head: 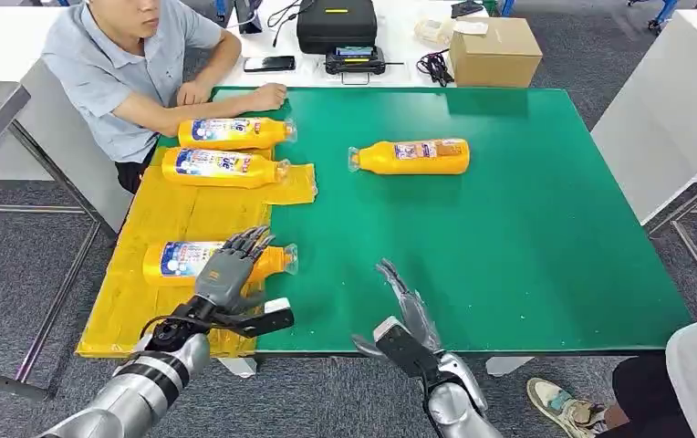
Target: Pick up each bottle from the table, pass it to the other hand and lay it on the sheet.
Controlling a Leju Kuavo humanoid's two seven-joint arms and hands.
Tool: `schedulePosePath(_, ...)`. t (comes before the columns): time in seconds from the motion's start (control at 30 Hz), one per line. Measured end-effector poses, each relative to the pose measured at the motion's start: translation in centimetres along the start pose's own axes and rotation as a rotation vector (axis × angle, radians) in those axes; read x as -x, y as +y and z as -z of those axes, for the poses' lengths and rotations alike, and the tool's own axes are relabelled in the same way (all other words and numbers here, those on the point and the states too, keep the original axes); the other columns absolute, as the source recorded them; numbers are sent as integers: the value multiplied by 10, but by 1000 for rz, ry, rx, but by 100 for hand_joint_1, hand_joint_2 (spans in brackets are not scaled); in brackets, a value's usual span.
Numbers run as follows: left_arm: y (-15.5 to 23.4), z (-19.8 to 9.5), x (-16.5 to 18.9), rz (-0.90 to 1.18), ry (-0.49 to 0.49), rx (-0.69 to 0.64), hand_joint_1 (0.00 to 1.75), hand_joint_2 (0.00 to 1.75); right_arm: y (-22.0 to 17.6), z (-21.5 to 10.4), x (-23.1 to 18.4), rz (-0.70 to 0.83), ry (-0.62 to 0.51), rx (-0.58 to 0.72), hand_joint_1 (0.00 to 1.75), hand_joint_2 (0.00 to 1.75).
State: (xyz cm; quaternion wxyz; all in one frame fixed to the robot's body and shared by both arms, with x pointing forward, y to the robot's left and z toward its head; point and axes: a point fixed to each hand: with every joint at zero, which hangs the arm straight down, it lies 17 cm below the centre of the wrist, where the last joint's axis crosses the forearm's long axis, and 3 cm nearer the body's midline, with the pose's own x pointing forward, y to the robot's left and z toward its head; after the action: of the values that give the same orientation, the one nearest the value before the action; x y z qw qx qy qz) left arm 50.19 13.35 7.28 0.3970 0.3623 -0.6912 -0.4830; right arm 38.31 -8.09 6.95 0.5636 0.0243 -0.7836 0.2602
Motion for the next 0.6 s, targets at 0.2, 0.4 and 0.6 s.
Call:
schedulePosePath(0.2, 22, 2, -34, 67, -116, -88, 0, 175, 4, 0, 0, -3, -2, -10, 0, 175)
schedulePosePath(0.4, 54, 11, -66, 84, -201, -186, 0, 175, 8, 3, -2, -3, -8, -24, 0, 175)
schedulePosePath(0.6, 67, 13, -74, 81, -213, -226, 0, 175, 10, 3, -3, -4, -10, -32, 0, 175)
